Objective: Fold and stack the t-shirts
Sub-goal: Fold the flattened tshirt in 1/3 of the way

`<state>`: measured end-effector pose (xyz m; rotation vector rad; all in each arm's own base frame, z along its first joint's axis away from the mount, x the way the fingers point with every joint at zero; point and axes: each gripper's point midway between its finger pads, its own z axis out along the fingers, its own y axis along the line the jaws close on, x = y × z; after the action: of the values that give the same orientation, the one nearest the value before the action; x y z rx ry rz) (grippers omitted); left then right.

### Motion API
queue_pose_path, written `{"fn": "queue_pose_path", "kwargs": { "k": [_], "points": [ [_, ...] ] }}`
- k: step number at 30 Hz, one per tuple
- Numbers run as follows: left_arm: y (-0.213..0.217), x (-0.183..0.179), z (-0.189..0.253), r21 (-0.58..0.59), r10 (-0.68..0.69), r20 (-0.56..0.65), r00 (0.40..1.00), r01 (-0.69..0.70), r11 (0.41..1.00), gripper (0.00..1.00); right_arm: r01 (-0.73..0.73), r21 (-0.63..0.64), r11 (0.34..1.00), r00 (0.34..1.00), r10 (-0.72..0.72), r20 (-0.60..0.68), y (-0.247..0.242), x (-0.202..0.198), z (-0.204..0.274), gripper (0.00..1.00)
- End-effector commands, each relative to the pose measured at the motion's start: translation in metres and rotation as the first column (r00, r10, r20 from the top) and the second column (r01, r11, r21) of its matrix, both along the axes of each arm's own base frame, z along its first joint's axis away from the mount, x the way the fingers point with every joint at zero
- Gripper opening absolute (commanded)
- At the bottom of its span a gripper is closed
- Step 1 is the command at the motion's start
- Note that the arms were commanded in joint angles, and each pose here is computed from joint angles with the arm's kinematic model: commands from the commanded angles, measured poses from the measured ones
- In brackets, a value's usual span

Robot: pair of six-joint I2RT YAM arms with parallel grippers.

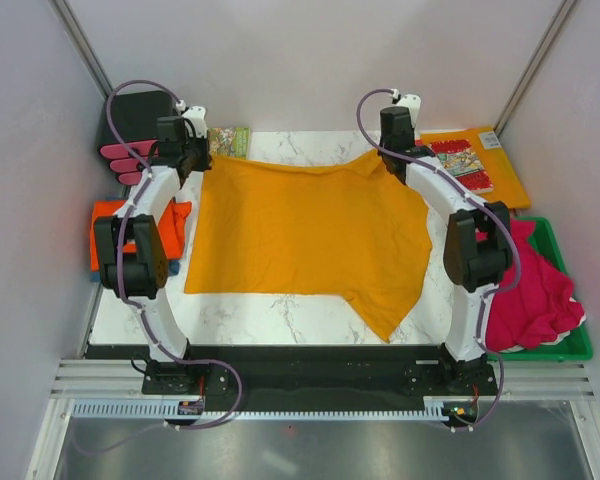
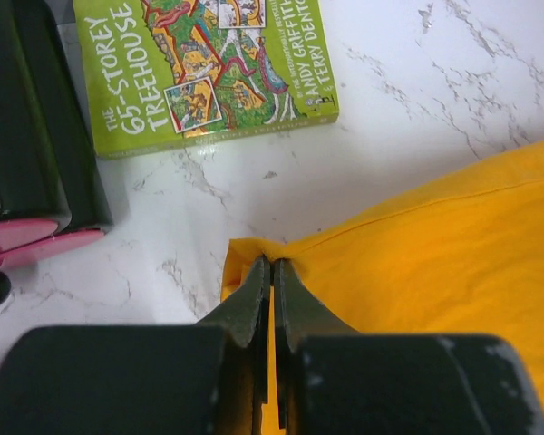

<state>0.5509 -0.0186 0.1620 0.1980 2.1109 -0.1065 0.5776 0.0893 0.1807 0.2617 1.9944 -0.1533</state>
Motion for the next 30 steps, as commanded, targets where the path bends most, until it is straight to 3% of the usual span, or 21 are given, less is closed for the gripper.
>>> {"fn": "queue_pose_path", "kwargs": {
  "k": [1,13,30],
  "points": [
    [0.003,-0.02,0.05,0.041,-0.015,0.115,0.993,0.011,0.999,0.02,-0.003,0.066,0.998,0.99,-0.006,0.138,0.008,-0.032,0.063,0.0],
    [0.003,-0.063,0.034,0.046,-0.019,0.083,0.996,0.015,0.999,0.02,0.017,0.05,0.999,0.999,-0.018,0.028,-0.001,-0.103,0.02,0.0],
    [0.024,-0.085,-0.007,0.094,0.019,0.012,1.0,-0.02,0.995,0.02,0.039,0.069,0.997,0.998,-0.035,-0.054,-0.008,-0.152,-0.012,0.0]
  ]
}}
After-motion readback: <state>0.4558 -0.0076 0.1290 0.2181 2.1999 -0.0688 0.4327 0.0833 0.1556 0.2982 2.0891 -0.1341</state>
